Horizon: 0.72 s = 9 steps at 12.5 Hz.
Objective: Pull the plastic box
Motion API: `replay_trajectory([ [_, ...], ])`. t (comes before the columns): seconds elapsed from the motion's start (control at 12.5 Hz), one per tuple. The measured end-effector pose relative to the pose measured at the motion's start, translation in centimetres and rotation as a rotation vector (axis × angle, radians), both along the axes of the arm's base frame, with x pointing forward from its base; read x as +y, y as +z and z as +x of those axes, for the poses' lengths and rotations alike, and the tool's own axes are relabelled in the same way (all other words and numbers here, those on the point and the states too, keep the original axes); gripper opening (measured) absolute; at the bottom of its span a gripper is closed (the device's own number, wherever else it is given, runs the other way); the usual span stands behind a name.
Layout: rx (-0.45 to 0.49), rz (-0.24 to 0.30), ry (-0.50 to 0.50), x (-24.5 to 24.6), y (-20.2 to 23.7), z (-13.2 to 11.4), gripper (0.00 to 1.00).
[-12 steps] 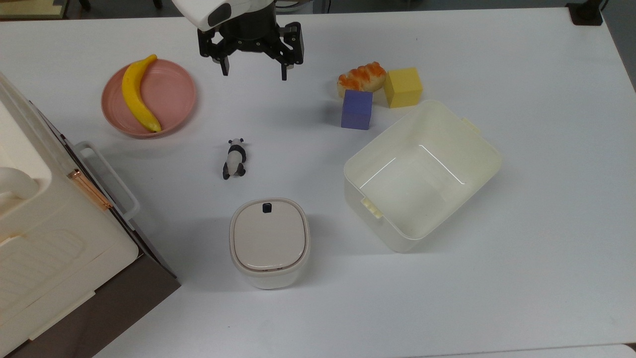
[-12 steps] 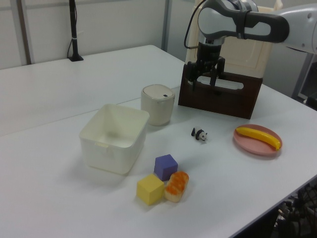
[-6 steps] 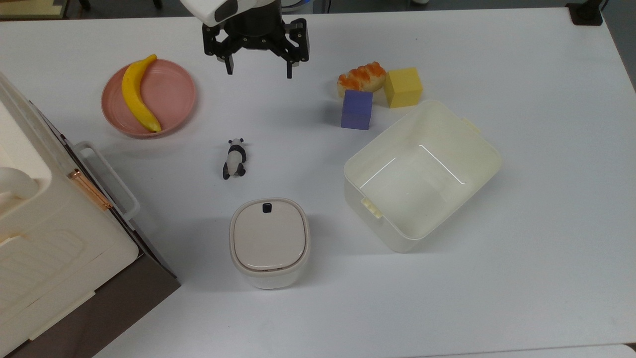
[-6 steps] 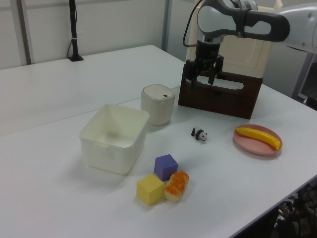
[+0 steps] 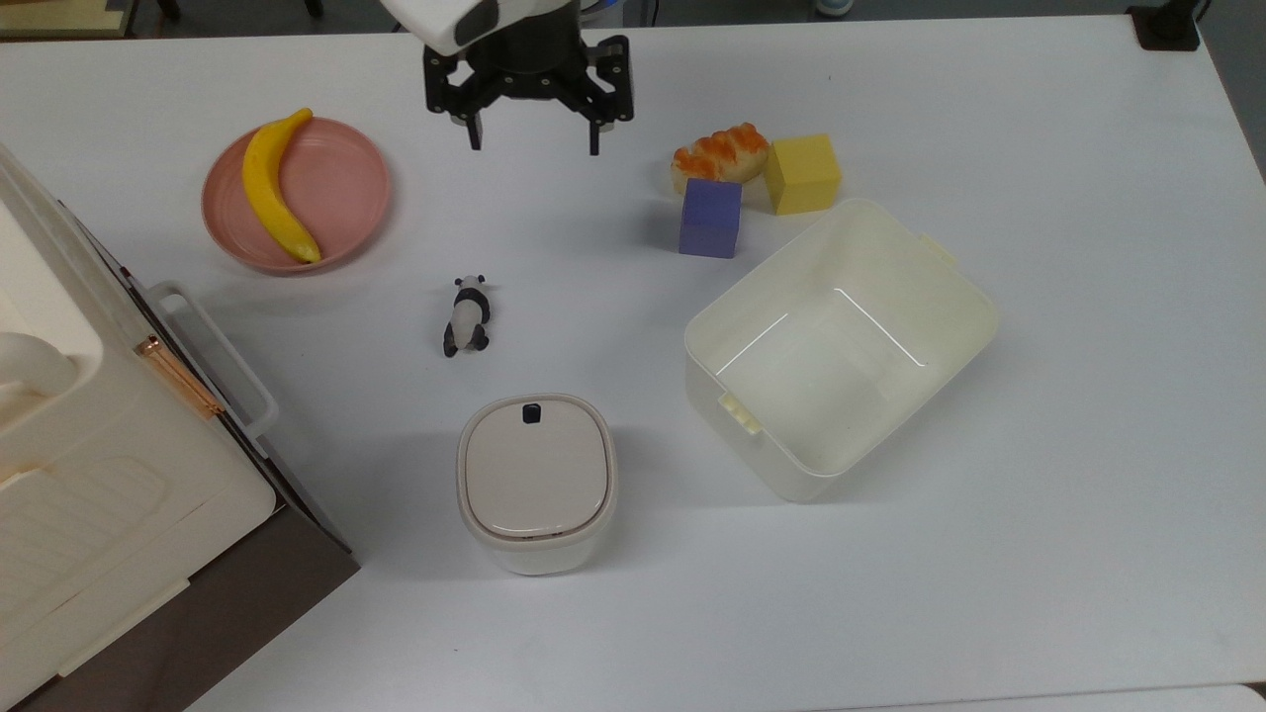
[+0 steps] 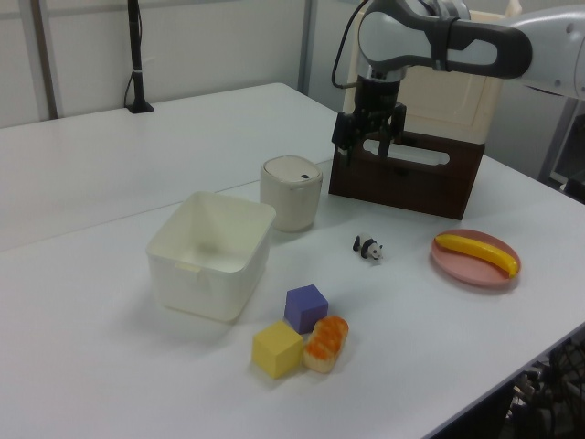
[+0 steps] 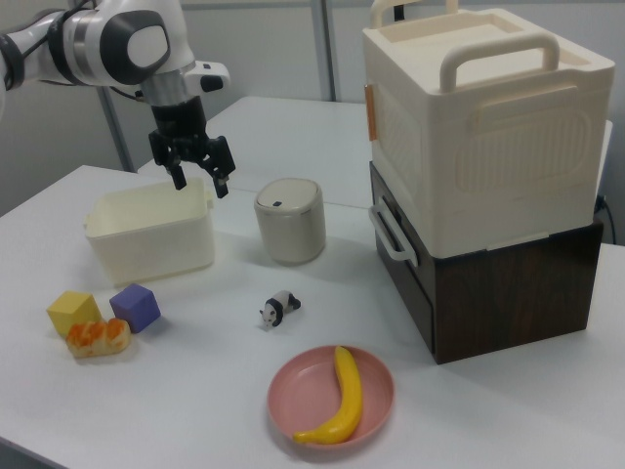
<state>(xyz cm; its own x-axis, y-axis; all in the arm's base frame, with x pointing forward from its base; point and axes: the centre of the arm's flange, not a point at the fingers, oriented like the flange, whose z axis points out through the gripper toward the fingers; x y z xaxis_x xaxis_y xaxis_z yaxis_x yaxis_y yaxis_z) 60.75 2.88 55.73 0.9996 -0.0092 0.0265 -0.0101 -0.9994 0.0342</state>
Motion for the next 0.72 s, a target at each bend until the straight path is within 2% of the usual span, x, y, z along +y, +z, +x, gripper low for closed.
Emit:
replay_trajectory([
  [0.24,0.015,0.000,0.033,2.4,-0.8,-0.2,1.00],
  [0.56,0.049,-0.005,0.004,6.8,-2.9,-1.0,1.00],
  [0.72,0.012,0.004,0.028,9.9,-3.8,-1.1,1.00],
])
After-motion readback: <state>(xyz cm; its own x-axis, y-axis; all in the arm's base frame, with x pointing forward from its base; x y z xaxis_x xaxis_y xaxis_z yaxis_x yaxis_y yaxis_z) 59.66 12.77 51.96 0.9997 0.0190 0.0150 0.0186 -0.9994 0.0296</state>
